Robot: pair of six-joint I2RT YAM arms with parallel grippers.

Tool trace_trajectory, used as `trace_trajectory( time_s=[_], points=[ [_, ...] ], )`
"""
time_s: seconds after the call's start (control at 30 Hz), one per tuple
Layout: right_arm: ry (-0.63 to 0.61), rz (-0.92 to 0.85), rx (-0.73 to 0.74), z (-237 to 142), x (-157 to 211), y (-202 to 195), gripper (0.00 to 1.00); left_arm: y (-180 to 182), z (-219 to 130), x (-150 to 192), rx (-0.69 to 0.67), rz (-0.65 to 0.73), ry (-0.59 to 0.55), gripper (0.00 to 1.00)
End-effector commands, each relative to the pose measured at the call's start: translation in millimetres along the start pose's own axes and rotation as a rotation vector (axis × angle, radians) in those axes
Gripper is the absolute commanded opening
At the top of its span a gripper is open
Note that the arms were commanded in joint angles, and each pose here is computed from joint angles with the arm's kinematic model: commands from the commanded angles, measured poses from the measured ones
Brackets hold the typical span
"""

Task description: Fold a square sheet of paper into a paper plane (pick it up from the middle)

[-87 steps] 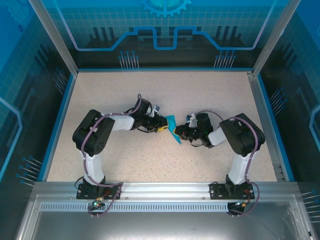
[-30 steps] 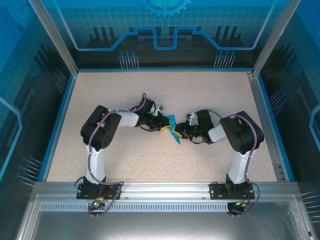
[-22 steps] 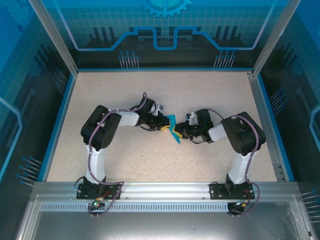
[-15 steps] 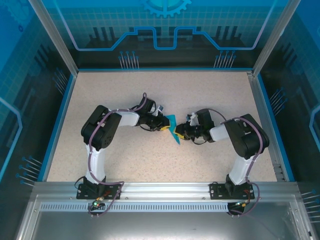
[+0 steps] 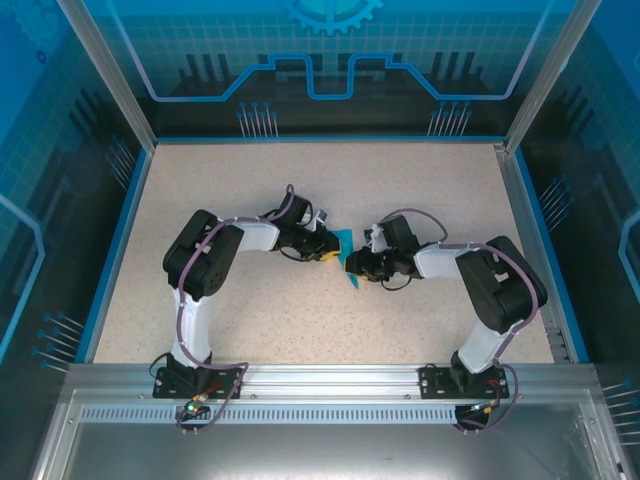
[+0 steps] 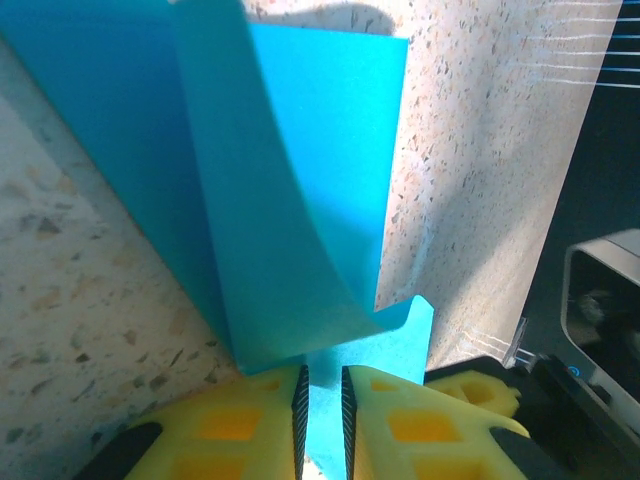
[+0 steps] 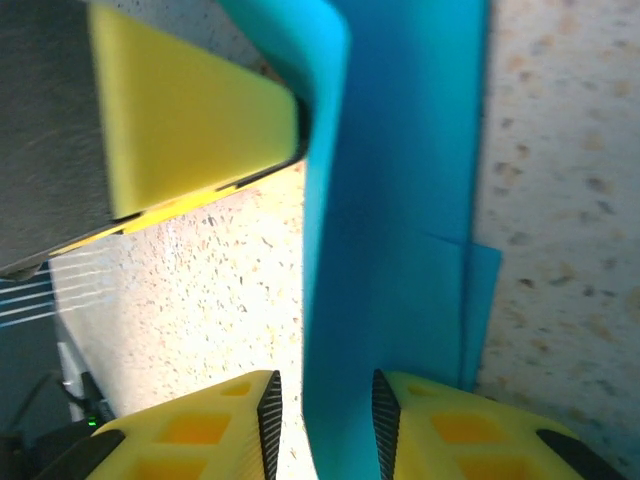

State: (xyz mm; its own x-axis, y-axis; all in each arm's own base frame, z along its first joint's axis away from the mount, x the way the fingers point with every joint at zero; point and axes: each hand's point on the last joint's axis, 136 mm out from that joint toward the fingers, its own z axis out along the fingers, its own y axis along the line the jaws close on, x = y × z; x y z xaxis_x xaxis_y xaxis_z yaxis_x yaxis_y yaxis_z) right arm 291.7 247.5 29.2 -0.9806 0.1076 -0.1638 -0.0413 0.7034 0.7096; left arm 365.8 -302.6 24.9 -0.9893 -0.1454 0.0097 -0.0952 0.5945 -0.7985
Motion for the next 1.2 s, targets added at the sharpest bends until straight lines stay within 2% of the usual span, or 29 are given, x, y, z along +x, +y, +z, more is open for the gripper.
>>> trace_trajectory(
  time_s=[0.0, 0.4, 0.63, 1.0, 1.17],
  points=[
    [-0.017, -0.116, 0.132, -8.0, -0.2, -2.5, 0.33, 1.4, 4.8, 0.4, -0.014, 0.006, 0.017, 0.2],
    [-0.033, -0.255, 0.388, -7.2, 4.0, -12.1, 0.33, 0.6, 4.7, -0.1, -0.017, 0.001, 0.02, 0.2],
    [-0.047, -0.313, 0.417, -0.8, -2.0, 0.4, 0.33, 0.6, 5.6, -0.7, -0.02, 0.0, 0.019, 0.2],
    [-0.028, -0.346, 0.488, 7.2, -0.1, -6.7, 0.35, -0.4, 6.2, -2.6, -0.023, -0.001, 0.02, 0.2],
    [-0.028, -0.339, 0.493, 7.6, 1.2, -8.9, 0.29, -2.4, 5.7, -3.7, -0.021, 0.003, 0.018, 0.2]
  ],
)
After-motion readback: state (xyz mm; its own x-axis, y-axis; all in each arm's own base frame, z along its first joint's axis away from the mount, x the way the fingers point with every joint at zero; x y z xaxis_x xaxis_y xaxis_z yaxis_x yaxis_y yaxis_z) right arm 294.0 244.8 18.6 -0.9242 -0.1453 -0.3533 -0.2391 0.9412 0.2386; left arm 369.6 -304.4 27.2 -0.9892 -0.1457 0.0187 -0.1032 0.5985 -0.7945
